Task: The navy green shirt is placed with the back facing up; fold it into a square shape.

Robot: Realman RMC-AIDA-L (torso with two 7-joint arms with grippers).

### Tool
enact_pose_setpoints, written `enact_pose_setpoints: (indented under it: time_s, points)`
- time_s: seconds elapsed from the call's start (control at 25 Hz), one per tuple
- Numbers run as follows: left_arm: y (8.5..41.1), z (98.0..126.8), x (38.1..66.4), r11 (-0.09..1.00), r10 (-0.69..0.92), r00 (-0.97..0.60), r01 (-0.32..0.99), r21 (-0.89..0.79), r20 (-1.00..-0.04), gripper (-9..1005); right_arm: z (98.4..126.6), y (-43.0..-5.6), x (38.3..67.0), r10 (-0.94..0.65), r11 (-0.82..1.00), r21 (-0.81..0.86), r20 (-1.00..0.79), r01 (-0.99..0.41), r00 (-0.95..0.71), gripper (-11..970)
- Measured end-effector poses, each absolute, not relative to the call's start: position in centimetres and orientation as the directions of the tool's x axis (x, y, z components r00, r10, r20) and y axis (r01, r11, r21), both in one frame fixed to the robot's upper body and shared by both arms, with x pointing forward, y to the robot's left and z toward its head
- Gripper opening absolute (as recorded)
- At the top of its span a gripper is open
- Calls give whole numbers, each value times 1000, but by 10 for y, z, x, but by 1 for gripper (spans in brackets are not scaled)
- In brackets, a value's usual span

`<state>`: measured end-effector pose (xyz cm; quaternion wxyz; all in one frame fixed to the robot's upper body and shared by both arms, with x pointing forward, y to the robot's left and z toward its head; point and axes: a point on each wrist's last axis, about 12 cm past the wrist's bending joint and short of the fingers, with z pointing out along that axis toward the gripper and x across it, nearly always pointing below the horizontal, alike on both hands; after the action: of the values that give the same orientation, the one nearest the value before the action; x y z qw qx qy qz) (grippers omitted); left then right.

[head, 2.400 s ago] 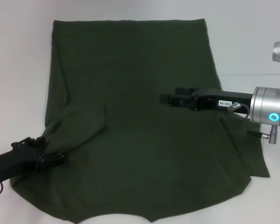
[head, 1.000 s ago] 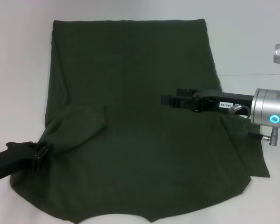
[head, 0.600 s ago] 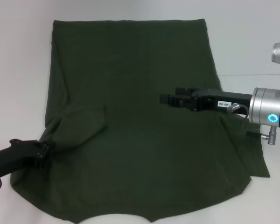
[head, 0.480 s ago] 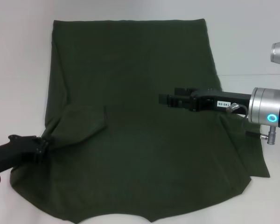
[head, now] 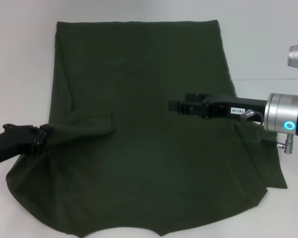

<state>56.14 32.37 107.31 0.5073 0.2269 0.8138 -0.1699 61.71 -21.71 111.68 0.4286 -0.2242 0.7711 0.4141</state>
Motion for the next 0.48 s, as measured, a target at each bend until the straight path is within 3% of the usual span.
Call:
enact_pose_setpoints:
  time_s: [0.48]
  points:
    - [327, 1088, 569, 843, 202, -355, 538, -23, -913, 0, 1116, -219, 616, 13, 560, 448, -845, -696, -534, 844]
